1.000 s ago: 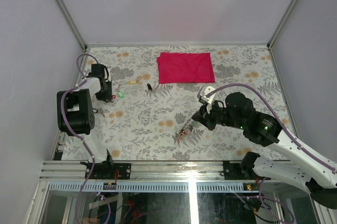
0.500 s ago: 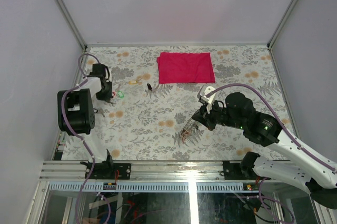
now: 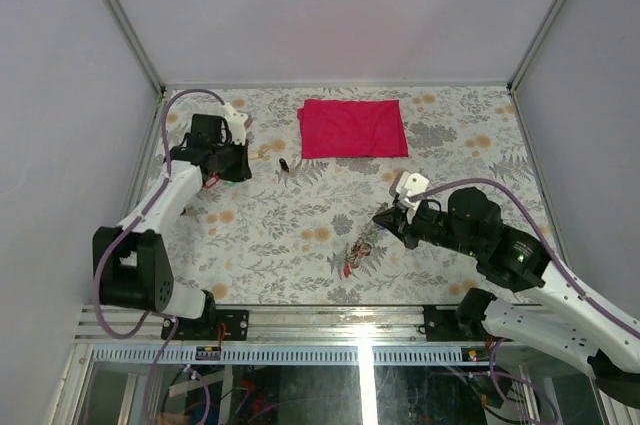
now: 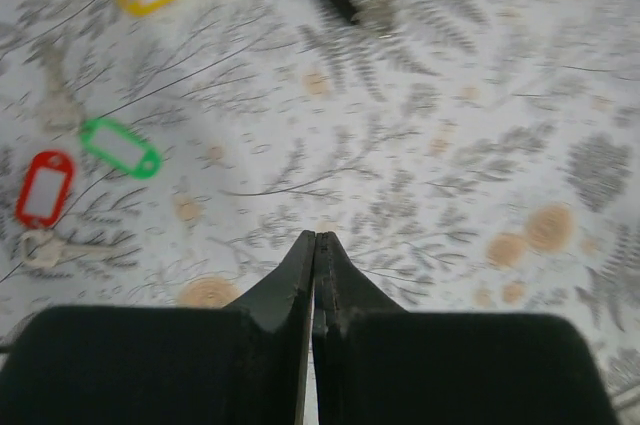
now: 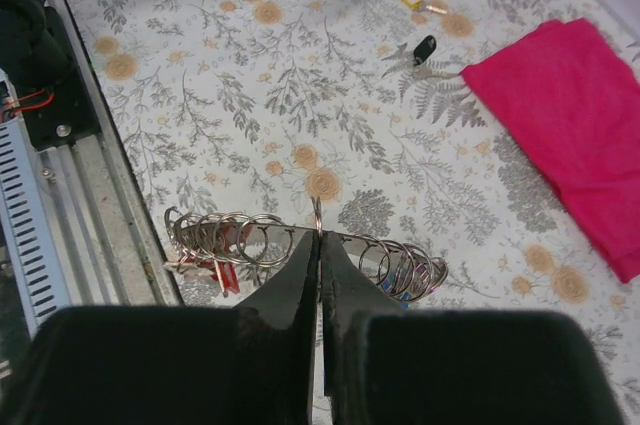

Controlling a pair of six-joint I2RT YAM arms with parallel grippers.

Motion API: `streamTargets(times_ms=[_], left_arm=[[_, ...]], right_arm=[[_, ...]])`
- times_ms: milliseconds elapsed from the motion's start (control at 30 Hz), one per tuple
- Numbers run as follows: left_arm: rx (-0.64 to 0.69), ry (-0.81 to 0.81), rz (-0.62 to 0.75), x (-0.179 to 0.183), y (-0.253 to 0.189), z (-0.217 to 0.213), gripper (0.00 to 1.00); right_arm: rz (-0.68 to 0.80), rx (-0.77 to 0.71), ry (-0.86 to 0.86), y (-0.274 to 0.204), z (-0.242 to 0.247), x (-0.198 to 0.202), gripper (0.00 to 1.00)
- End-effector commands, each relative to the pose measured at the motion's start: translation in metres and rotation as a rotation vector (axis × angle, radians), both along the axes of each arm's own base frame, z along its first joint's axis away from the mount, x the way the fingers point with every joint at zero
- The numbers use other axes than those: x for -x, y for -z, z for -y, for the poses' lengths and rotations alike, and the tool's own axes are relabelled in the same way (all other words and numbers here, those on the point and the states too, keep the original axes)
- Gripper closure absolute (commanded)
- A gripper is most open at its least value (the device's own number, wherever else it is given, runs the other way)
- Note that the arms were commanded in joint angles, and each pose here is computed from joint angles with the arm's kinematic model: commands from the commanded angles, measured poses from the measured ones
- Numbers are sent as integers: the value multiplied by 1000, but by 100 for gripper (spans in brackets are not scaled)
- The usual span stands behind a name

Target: Put the keys on the keyring

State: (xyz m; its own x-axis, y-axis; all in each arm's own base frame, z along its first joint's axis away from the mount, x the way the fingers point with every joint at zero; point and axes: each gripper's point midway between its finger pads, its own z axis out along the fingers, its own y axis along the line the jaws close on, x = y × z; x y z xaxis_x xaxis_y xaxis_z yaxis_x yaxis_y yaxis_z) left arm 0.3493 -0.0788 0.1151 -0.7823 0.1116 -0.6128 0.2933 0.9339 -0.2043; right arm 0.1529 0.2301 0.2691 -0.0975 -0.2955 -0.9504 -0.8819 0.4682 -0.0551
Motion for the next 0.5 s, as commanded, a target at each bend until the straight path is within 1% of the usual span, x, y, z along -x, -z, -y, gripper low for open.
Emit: streamTargets(times_ms=[0,67,100,133,167,233,267,300,467], left_arm=[[102,135,60,22,-32,37,100],[42,79,63,21,-29,24,100],[2,43,56,20,-23,15,93],[-29,12,37,21,-13,6,83],[-35,-23,18,20,-6,-4,78],[11,-69,-21,21,2,-12,73],[29,-97,-26,19,4,-15,66],[31,-137,-32,17,8,-22,63],[38,-208,-59,7,20,-36,57]], right_arm=[[241,-130,3,-55,1,-10,100],[255,-126,14,-59,1,-13,100],[250,-118,20,-59,1,-15,100],[242,-106,25,-57,0,-17,100],[229,-97,27,-55,-1,-18,100],[198,-78,34,-48,-3,-20,100],[187,-74,36,-45,-5,-21,100],[177,-74,38,-44,-5,-22,100],[151,-82,39,-40,-8,-21,100]])
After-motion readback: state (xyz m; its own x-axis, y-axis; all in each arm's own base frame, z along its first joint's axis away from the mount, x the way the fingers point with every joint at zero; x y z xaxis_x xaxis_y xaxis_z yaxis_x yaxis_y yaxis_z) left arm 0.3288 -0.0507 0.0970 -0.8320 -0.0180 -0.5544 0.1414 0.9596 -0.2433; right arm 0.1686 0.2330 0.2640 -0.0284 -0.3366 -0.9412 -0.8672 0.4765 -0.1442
